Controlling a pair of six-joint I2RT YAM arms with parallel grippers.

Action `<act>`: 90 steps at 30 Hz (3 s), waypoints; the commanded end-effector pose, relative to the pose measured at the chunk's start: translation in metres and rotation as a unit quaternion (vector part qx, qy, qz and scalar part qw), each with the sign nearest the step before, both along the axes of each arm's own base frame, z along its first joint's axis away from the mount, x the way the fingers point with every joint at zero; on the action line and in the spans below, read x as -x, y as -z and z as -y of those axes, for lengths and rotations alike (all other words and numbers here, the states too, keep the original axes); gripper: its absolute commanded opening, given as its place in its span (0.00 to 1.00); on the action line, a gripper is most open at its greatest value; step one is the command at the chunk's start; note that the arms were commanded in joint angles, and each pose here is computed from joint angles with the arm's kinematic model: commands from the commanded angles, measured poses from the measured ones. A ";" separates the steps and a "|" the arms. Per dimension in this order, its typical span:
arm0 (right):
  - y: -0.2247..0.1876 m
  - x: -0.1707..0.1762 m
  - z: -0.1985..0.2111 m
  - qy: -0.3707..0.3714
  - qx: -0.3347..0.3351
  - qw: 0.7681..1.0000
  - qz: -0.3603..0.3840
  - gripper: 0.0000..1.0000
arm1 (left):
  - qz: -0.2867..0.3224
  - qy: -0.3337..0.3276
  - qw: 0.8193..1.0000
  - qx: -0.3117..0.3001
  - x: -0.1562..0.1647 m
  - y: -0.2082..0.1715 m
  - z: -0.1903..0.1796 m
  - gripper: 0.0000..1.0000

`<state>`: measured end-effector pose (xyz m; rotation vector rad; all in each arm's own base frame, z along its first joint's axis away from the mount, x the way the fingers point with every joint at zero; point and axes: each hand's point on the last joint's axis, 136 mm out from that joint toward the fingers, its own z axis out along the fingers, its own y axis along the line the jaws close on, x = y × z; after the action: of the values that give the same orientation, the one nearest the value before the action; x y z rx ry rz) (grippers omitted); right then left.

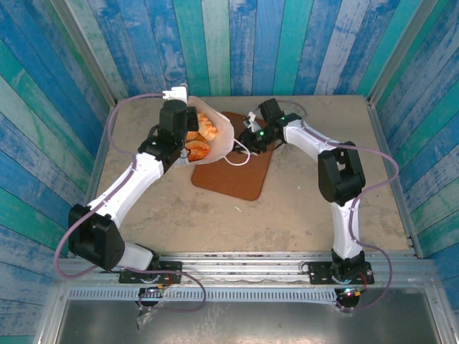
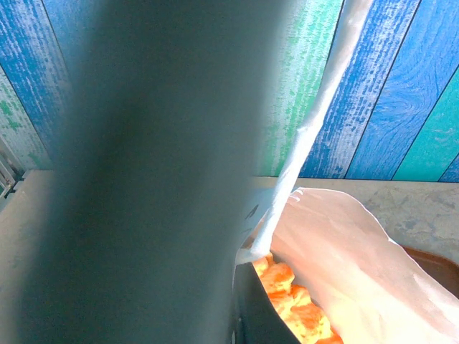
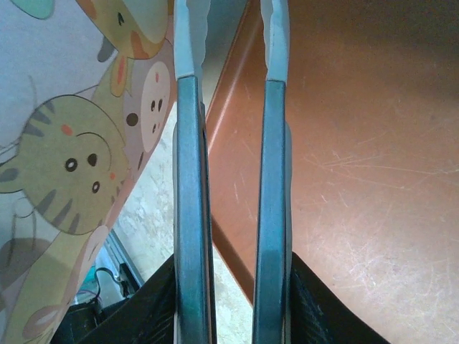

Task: Take the fake bread out of the paper bag

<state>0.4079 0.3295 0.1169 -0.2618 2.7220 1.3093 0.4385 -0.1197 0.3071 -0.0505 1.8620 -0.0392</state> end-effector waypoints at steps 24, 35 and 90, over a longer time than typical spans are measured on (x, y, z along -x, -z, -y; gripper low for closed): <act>0.001 -0.045 0.013 0.022 0.017 0.999 0.019 0.34 | 0.047 -0.017 0.999 0.012 0.009 -0.035 -0.010 0.01; -0.002 -0.041 0.004 0.004 0.000 1.000 0.015 0.34 | 0.047 -0.017 0.999 0.008 0.010 -0.037 -0.011 0.01; -0.180 0.145 0.071 0.005 0.071 0.980 0.184 0.34 | 0.045 0.102 0.993 -0.023 0.025 -0.008 0.021 0.01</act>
<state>0.2705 0.2551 0.2893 -0.4142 2.5054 0.9597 0.4204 -0.1414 0.2877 0.1721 1.8447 -0.1128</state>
